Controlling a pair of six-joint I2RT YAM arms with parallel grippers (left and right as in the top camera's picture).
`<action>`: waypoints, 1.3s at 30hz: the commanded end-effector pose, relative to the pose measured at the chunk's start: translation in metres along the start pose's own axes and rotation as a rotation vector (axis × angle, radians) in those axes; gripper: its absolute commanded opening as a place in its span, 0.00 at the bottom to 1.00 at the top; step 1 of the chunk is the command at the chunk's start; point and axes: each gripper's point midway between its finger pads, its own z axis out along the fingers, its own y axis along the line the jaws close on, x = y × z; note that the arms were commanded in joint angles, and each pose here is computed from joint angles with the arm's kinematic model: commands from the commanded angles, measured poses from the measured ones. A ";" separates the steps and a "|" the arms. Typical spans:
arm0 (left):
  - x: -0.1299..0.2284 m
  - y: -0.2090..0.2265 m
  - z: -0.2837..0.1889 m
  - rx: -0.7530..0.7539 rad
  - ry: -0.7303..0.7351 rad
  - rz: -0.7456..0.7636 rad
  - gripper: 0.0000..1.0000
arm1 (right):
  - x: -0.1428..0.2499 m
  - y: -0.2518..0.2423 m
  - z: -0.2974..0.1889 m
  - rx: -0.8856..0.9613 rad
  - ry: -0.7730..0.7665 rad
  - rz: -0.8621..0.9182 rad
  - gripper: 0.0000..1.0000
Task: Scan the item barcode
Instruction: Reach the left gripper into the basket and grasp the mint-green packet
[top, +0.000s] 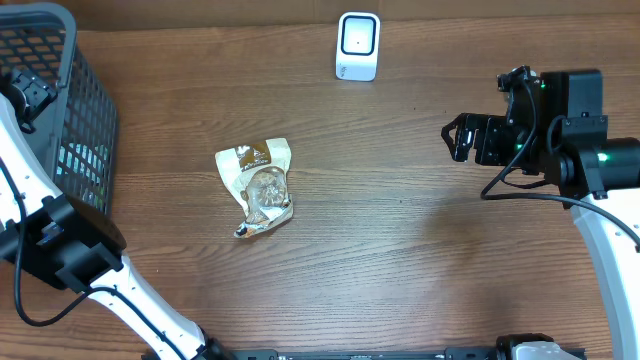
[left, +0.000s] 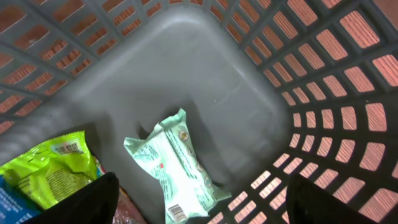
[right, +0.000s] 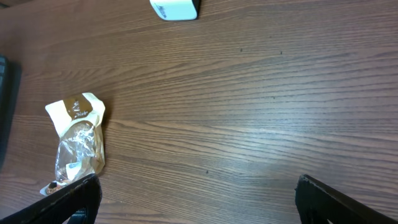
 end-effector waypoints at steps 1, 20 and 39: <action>0.003 -0.001 0.008 -0.013 0.007 -0.011 0.78 | -0.007 0.005 -0.003 -0.013 -0.024 -0.010 1.00; 0.012 0.001 0.002 0.003 0.051 -0.020 0.77 | -0.007 0.005 -0.003 -0.013 -0.024 -0.010 1.00; 0.032 0.045 0.061 -0.071 0.179 -0.133 0.92 | 0.004 0.004 0.021 -0.048 0.072 0.021 1.00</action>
